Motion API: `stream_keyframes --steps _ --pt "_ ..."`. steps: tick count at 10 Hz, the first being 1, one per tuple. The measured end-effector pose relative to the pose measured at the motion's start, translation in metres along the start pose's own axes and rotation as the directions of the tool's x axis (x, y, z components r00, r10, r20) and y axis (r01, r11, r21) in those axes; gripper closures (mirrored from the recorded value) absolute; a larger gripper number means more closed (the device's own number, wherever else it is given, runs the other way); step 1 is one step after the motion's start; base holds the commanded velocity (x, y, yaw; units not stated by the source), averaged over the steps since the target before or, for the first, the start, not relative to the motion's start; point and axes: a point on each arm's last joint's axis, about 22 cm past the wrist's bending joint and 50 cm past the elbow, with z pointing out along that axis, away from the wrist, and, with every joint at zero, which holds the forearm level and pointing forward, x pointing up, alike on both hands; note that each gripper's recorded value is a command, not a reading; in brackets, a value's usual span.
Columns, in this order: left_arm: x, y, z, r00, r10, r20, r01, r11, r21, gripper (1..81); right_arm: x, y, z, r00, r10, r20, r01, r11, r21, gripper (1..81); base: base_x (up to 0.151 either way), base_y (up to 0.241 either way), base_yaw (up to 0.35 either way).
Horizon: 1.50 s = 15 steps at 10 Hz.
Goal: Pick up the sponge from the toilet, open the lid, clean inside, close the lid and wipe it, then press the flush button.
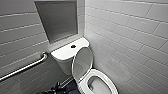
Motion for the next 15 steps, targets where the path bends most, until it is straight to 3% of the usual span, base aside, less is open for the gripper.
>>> stream_keyframes --steps 1,2,3,4,5,6,7,8,9,12,13,15 --pt "-0.034 -0.002 0.001 0.997 0.057 0.061 -0.061 0.996 0.072 1.0 -0.002 -0.001 -0.001 1.0 -0.024 0.01 0.024 1.0 0.007 81.1 0.0 0.0 0.0" --pt "-0.068 -0.009 -0.002 0.985 0.122 0.124 -0.141 0.977 0.157 1.0 -0.001 0.001 -0.001 0.999 -0.034 0.012 0.034 0.999 0.005 81.1 0.0 0.0 0.0" --pt "-0.092 -0.03 -0.012 0.968 0.175 0.18 -0.221 0.935 0.278 1.0 0.002 0.004 -0.004 0.999 -0.041 0.011 0.041 0.999 -0.002 81.1 0.0 0.0 0.0" --pt "-0.111 -0.055 -0.026 0.95 0.211 0.231 -0.288 0.878 0.383 1.0 0.005 0.006 -0.006 0.999 -0.047 0.009 0.047 0.999 -0.005 81.1 0.0 0.0 0.0" --pt "-0.135 -0.078 -0.038 0.93 0.23 0.287 -0.341 0.829 0.443 1.0 0.01 0.007 -0.009 0.999 -0.052 0.005 0.052 0.999 -0.006 81.1 0.0 0.0 0.0" --pt "-0.163 -0.098 -0.048 0.915 0.225 0.335 -0.368 0.803 0.468 1.0 0.014 0.004 -0.014 0.999 -0.054 -0.002 0.054 0.999 0.004 81.1 0.0 0.0 0.0" --pt "-0.196 -0.118 -0.058 0.902 0.208 0.378 -0.382 0.79 0.479 1.0 0.02 0.002 -0.02 0.998 -0.058 -0.022 0.058 0.998 0.022 81.1 0.0 0.0 0.0" --pt "-0.233 -0.132 -0.064 0.887 0.191 0.421 -0.394 0.788 0.472 1.0 0.028 0.0 -0.029 0.997 -0.061 -0.055 0.063 0.997 0.049 81.1 0.0 0.0 0.0" --pt "-0.268 -0.142 -0.067 0.875 0.175 0.452 -0.397 0.794 0.461 1.0 0.035 0.001 -0.042 0.995 -0.066 -0.081 0.071 0.995 0.066 81.1 0.0 0.0 0.0" --pt "-0.35 -0.178 -0.071 0.839 0.162 0.519 -0.423 0.794 0.437 1.0 0.052 -0.01 -0.061 0.991 -0.07 -0.111 0.082 0.991 0.108 81.1 0.0 0.0 0.0" --pt "-0.371 -0.189 -0.069 0.834 0.155 0.53 -0.423 0.797 0.431 1.0 0.059 -0.023 -0.066 0.991 -0.067 -0.114 0.082 0.988 0.134 81.1 0.0 0.0 0.0" --pt "-0.395 -0.208 -0.062 0.833 0.15 0.532 -0.41 0.814 0.412 1.0 0.085 -0.051 -0.081 0.989 -0.073 -0.128 0.096 0.979 0.181 81.1 0.0 0.0 0.0"
